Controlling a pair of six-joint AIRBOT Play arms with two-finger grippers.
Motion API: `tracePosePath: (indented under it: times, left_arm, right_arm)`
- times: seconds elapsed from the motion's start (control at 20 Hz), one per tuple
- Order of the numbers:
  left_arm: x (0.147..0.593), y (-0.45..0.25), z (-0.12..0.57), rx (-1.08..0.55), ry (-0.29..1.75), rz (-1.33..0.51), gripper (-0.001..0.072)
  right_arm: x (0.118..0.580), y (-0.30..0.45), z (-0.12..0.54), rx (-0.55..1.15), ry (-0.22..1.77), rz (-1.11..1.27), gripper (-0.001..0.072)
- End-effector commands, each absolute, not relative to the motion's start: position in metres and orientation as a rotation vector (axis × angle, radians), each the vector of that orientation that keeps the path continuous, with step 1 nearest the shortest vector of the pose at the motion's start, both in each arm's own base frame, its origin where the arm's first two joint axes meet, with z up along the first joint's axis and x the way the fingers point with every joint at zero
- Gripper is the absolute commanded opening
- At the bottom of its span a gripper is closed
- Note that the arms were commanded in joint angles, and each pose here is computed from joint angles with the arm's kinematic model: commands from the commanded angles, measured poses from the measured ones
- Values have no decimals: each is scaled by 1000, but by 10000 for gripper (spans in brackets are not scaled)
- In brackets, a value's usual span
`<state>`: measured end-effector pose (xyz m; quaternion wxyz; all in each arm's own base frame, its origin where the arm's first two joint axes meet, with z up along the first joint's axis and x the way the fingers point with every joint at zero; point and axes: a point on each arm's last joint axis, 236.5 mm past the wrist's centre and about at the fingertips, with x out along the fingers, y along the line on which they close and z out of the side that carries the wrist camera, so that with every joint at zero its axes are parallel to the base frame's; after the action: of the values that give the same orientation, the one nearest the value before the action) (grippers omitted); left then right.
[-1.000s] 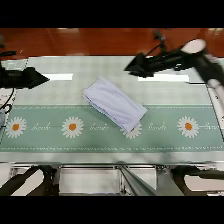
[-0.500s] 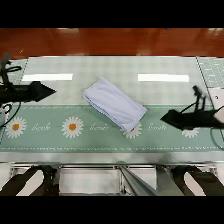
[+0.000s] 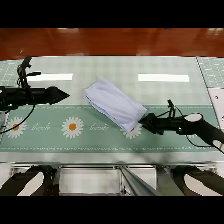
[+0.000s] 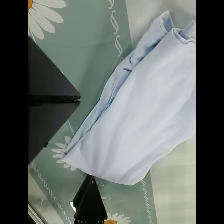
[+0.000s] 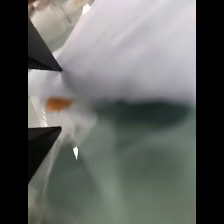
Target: Fold the shirts.
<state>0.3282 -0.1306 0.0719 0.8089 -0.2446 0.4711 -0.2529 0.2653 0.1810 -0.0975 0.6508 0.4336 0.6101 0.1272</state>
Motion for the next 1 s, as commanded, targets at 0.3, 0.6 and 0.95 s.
tracePosePath:
  times: [0.3, 0.6, 0.95]
  left_arm:
    - [330, -132, 72, -520, 1000, -540, 27]
    - [329, -133, 72, -521, 1000, -540, 27]
    - [326, -134, 72, -520, 1012, -549, 27]
  right_arm:
    - [341, 246, -71, 909, 1284, 470, 25]
    - [384, 267, 25, 721, 1197, 679, 24]
    - [436, 222, 185, 472, 987, 664, 23]
